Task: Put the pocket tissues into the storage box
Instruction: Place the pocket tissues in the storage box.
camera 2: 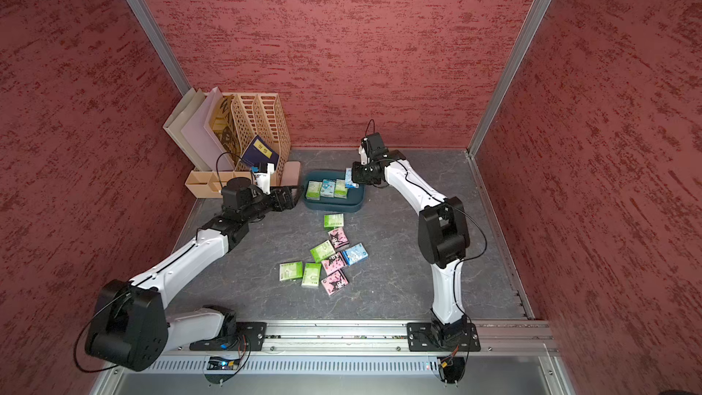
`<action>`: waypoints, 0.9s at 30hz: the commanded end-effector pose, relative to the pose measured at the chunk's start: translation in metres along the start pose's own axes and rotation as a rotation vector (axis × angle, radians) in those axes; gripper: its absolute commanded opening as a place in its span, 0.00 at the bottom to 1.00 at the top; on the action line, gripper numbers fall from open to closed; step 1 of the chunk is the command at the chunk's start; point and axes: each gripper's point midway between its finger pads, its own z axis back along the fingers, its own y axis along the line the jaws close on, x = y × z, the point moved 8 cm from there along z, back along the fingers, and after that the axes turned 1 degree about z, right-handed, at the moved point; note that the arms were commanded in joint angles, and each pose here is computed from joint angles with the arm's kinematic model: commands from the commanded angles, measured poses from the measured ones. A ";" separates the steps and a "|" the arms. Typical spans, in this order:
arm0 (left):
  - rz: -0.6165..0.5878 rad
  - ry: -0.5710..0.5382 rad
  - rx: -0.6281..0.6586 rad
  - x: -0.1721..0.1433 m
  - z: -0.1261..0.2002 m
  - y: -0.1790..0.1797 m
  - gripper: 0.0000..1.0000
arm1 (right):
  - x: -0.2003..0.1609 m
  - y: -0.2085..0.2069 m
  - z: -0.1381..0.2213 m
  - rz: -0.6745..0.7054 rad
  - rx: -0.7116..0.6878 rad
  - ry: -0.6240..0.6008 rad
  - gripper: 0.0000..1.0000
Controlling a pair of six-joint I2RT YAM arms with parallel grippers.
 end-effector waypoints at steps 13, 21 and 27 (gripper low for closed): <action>-0.009 0.054 0.038 0.005 -0.008 0.004 1.00 | 0.002 -0.020 -0.047 -0.032 -0.146 0.074 0.03; -0.010 0.064 0.048 0.003 -0.006 0.006 1.00 | 0.011 -0.021 -0.062 -0.063 -0.141 0.058 0.03; -0.012 0.076 0.059 0.000 -0.005 0.009 1.00 | 0.011 -0.024 -0.074 -0.081 -0.152 0.067 0.06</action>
